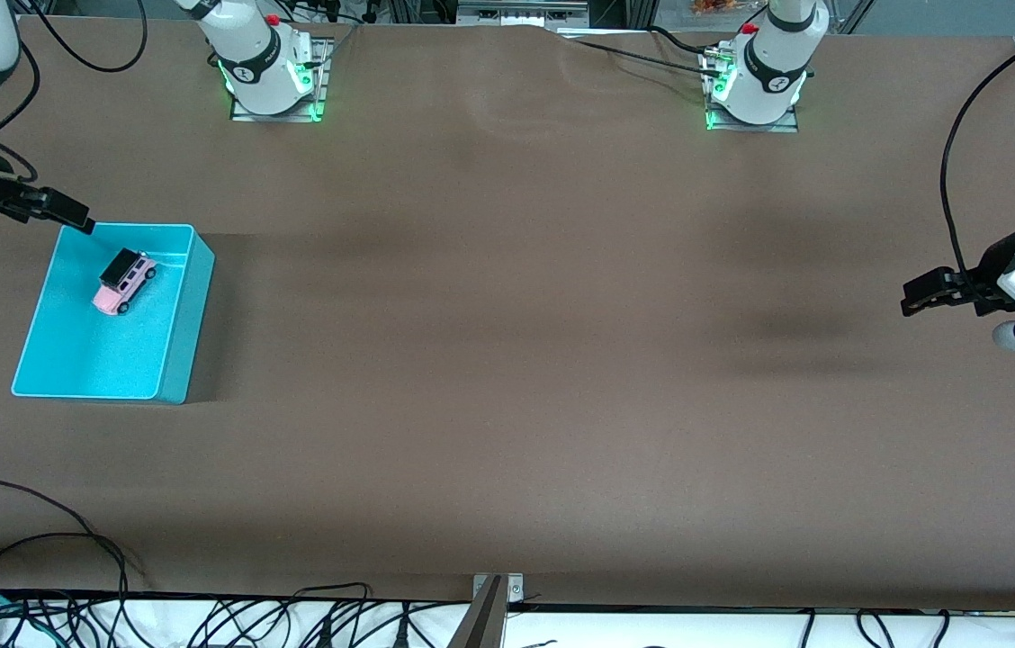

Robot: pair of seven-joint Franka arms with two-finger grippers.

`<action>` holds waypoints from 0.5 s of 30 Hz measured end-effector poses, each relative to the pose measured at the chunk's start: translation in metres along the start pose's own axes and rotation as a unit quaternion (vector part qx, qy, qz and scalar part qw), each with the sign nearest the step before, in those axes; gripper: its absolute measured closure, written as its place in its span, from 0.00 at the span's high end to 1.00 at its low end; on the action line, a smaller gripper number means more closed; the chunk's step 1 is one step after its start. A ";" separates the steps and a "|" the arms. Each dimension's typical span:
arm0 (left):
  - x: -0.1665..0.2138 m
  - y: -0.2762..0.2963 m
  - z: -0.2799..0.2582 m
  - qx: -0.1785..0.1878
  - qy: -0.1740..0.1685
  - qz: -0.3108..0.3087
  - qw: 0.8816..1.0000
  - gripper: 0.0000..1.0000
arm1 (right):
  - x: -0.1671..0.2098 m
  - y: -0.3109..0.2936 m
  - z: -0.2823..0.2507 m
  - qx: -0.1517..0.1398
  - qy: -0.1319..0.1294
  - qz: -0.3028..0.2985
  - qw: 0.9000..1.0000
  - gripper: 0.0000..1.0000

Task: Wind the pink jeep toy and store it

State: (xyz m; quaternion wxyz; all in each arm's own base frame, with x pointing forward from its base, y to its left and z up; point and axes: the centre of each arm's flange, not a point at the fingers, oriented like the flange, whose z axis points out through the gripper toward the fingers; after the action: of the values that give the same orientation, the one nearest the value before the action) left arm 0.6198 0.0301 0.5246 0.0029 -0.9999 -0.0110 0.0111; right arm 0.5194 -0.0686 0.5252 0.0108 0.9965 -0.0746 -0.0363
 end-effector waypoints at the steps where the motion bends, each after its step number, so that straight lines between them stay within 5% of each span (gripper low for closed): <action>1: 0.000 0.000 0.000 0.000 0.000 0.000 1.000 1.00 | 0.001 -0.004 -0.009 0.001 -0.001 0.001 1.000 1.00; 15: 0.000 0.000 0.000 0.000 0.000 0.000 1.000 1.00 | 0.023 -0.063 -0.070 0.027 -0.020 -0.027 0.999 1.00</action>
State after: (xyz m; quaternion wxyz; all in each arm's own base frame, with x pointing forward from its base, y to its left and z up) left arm 0.6199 0.0300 0.5245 0.0029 -0.9999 -0.0110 0.0112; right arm 0.5565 -0.0083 0.5917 -0.0190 0.9971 -0.0488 -0.0548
